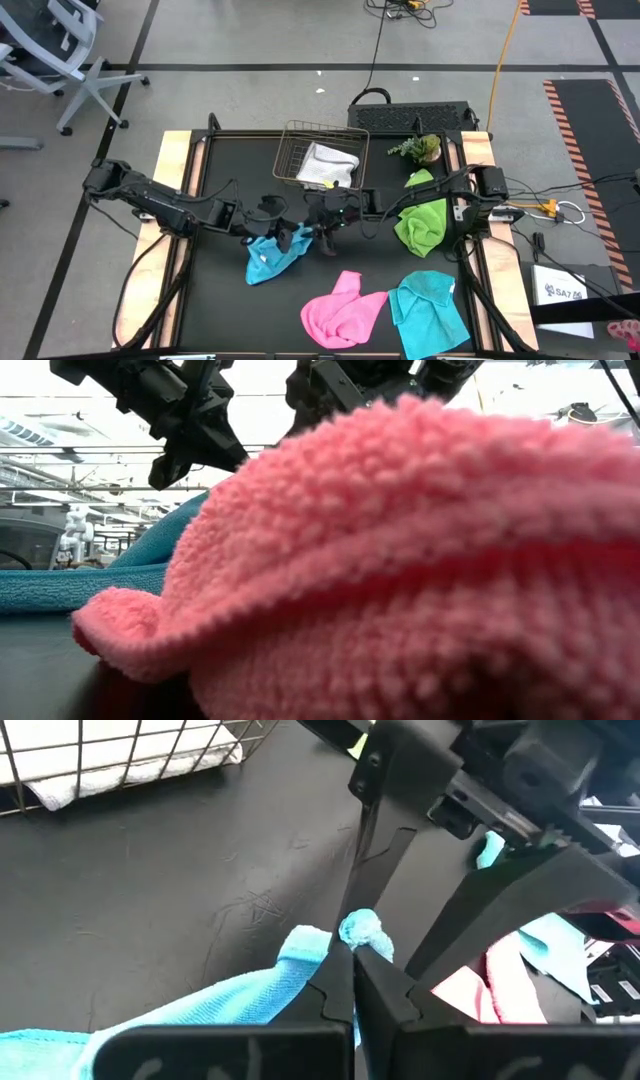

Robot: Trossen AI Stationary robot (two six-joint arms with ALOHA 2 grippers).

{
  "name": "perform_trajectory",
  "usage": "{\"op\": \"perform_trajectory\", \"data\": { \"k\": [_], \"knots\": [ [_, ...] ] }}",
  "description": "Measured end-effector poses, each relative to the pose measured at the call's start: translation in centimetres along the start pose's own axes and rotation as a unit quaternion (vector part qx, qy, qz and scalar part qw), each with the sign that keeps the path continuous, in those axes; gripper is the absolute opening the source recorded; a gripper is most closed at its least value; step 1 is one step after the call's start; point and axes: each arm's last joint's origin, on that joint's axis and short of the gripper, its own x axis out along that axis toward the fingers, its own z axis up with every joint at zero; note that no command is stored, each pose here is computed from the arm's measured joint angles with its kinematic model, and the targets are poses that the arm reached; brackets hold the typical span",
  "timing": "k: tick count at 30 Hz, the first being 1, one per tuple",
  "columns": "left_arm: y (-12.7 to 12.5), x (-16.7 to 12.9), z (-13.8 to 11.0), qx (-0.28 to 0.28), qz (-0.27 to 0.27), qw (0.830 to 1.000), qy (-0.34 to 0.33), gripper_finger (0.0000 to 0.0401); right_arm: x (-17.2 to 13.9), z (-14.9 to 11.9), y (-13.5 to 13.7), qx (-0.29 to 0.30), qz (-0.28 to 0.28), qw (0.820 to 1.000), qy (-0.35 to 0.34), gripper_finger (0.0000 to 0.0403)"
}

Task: Fold microfiber towels
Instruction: Fold the left blue microfiber cloth

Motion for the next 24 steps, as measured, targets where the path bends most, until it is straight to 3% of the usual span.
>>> {"op": "perform_trajectory", "data": {
  "k": [12, 19, 24],
  "knots": [
    [-0.08, -0.03, -0.13, 0.001, -0.006, 1.000, 0.008, 0.0000, -0.15, 0.37, -0.81, 0.010, -0.010, 1.000, -0.018, 0.0122],
    [0.00, -0.01, -0.17, 0.003, -0.003, 1.000, 0.010, 0.0000, -0.15, 0.33, -0.78, 0.010, -0.008, 1.000, -0.016, 0.0019],
    [0.01, -0.01, -0.19, 0.003, -0.003, 1.000, 0.011, 0.0000, -0.15, 0.30, -0.78, 0.010, -0.008, 1.000, -0.014, 0.0009]
  ]
}}
